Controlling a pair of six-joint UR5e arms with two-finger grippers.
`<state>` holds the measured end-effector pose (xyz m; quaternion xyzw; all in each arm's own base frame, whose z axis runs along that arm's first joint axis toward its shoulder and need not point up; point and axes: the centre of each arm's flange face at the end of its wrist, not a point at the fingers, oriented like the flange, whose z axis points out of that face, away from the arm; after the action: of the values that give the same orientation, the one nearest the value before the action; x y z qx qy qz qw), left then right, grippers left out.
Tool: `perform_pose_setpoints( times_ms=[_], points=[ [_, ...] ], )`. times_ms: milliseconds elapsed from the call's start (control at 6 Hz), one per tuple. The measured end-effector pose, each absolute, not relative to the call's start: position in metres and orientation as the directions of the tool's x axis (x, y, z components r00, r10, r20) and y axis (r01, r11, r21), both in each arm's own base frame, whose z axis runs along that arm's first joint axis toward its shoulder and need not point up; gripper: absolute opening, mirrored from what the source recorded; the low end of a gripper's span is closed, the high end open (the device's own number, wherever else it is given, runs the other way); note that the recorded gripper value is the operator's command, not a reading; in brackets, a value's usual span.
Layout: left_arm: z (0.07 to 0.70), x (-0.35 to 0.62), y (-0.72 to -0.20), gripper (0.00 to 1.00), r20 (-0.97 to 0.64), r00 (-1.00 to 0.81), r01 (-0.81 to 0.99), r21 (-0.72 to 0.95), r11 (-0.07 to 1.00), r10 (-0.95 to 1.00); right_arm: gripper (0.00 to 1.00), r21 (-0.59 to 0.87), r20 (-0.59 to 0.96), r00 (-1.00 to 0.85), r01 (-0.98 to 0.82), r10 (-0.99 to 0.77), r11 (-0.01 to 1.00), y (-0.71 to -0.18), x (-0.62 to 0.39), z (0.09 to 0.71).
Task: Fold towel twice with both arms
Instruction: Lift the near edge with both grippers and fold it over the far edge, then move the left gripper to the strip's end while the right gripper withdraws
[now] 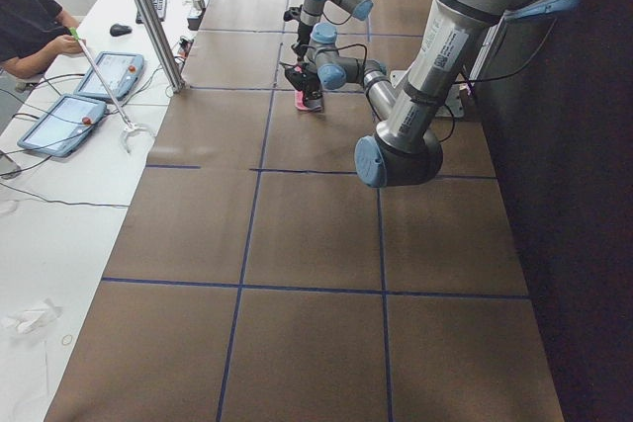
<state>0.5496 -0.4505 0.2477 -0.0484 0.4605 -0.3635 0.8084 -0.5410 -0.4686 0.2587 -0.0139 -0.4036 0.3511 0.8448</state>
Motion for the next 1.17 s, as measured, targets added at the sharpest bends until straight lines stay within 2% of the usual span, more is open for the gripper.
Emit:
perform_pose_setpoints(
  times_ms=[167,333,833,1167],
  points=[
    [0.255,0.551,-0.463,0.80,-0.718,0.300,0.549,-0.409,0.729,-0.628,0.74,-0.308,0.679,0.420,-0.581,0.602,0.753,-0.473,-0.543,0.261],
    [0.260,0.546,-0.477,0.85,-0.730,0.296,0.554,-0.394,0.734,-0.616,1.00,-0.306,0.684,0.415,-0.583,0.600,0.752,-0.477,-0.542,0.261],
    [0.243,0.526,-0.476,0.85,-0.750,0.266,0.510,-0.424,0.749,-0.605,1.00,-0.340,0.691,0.411,-0.540,0.594,0.770,-0.490,-0.521,0.255],
    [0.246,0.530,-0.452,0.84,-0.663,0.199,0.515,-0.556,0.652,-0.722,1.00,-0.357,0.704,0.424,-0.482,0.570,0.800,-0.505,-0.485,0.258]
  ],
)
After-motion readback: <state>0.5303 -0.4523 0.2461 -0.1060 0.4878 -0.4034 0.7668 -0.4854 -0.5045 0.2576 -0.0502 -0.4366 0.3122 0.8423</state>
